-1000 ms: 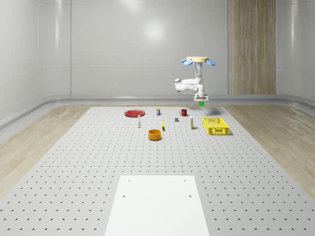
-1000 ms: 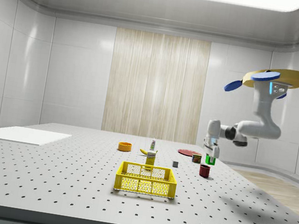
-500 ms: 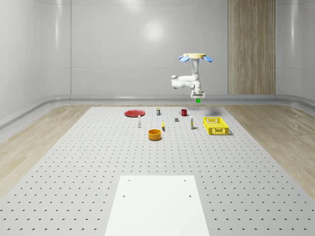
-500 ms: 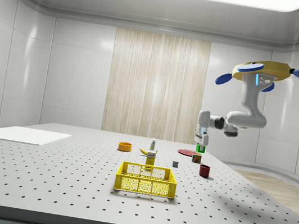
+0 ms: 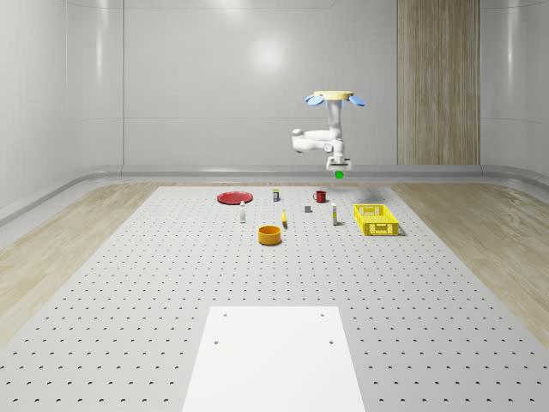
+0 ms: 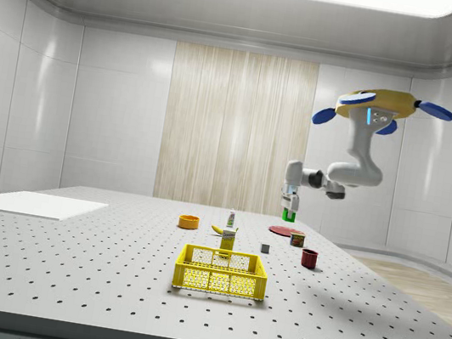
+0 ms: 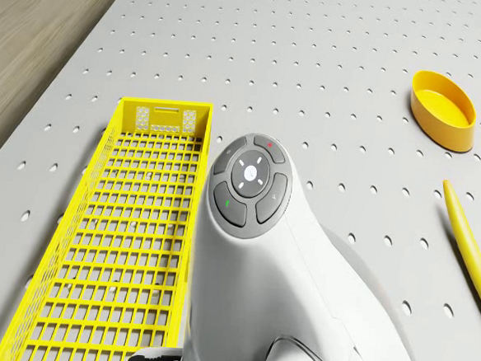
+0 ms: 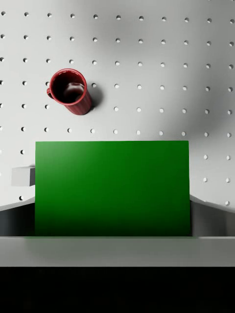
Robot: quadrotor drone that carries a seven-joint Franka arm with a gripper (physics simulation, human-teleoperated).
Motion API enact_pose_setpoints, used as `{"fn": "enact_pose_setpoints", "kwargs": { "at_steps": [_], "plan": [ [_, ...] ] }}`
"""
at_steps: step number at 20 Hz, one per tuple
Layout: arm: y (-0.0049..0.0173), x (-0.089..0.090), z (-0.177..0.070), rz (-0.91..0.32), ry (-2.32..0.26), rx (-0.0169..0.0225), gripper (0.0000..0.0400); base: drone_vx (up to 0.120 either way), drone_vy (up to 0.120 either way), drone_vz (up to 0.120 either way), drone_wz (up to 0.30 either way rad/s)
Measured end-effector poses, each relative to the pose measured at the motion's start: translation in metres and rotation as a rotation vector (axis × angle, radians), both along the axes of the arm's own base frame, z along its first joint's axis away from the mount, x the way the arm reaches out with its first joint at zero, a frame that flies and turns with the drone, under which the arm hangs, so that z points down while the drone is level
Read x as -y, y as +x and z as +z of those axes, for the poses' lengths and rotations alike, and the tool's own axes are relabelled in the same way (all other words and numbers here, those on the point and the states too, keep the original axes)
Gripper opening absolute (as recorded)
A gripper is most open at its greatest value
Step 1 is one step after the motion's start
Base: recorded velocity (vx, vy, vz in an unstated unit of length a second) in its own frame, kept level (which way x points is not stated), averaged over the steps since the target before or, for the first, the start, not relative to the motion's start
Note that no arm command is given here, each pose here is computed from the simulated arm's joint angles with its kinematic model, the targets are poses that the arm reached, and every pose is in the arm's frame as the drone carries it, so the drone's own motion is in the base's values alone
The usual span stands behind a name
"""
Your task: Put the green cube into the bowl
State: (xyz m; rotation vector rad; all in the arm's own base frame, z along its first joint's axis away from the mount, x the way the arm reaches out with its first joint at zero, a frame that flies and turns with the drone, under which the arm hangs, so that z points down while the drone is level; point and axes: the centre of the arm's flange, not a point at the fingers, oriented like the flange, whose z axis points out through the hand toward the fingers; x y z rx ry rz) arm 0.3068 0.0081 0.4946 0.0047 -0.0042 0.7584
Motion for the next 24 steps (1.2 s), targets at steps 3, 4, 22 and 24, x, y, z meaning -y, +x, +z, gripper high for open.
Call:
{"fn": "enact_pose_setpoints", "kwargs": {
  "at_steps": [3,4,22,24],
  "plan": [
    [0.0,0.0,0.0,0.0,0.0,0.0,0.025,0.12,-0.12,0.0,0.0],
    [0.0,0.0,0.0,0.0,0.0,0.0,0.025,0.12,-0.12,0.0,0.0],
    [0.0,0.0,0.0,0.001,0.0,0.0,0.025,0.12,-0.12,0.0,0.0],
    [0.0,0.0,0.0,0.001,0.0,0.0,0.025,0.12,-0.12,0.0,0.0]
  ]
}}
